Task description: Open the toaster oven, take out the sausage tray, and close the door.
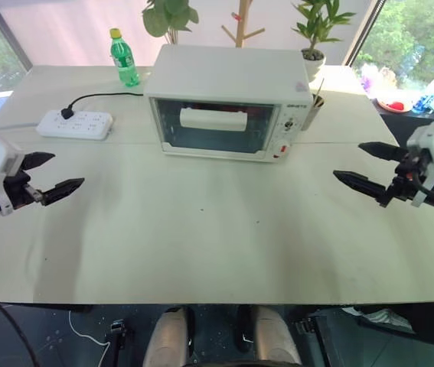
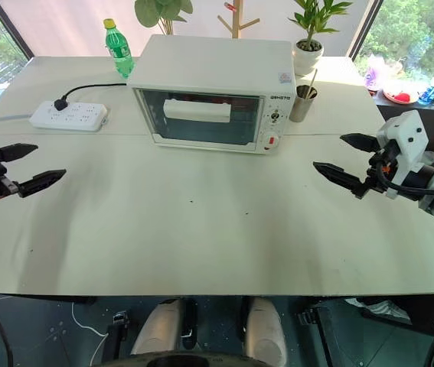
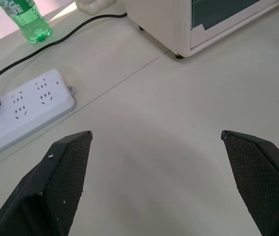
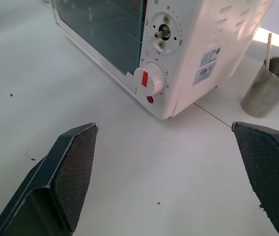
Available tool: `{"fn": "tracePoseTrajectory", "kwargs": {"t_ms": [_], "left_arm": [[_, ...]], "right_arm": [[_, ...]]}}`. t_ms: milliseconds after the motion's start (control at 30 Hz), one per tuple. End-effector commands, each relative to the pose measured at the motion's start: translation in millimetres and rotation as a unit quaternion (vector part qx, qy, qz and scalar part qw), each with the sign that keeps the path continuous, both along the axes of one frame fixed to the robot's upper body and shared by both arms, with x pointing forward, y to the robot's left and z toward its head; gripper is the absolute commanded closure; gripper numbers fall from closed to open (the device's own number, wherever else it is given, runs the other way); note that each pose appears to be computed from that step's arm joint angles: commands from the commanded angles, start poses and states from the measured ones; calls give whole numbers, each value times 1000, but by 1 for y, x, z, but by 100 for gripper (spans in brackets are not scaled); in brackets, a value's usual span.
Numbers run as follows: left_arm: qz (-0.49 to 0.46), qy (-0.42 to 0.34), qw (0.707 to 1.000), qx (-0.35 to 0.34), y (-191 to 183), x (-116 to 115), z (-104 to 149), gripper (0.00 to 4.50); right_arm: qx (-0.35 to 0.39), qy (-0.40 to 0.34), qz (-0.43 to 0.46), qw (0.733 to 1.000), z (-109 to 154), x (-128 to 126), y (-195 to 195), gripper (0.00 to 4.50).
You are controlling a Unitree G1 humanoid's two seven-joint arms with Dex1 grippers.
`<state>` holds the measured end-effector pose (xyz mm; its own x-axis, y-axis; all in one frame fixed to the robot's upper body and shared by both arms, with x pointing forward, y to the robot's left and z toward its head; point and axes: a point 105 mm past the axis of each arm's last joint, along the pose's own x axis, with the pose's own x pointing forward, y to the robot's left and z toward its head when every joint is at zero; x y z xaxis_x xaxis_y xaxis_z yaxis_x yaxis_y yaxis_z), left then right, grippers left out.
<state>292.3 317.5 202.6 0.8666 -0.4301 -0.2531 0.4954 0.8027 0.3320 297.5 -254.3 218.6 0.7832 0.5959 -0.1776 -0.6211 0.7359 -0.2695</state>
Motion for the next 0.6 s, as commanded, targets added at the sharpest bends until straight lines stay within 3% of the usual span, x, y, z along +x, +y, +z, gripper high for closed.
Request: {"fn": "tracePoseTrajectory", "kwargs": {"t_ms": [33, 600], "left_arm": [[0, -28, 1000, 13, -1, -3, 13, 5], [-14, -34, 999, -40, -17, 0, 25, 5]], "right_arm": [[-5, -27, 3, 1000, 12, -1, 1, 0], [12, -12, 14, 1000, 11, -2, 9, 0]]}}
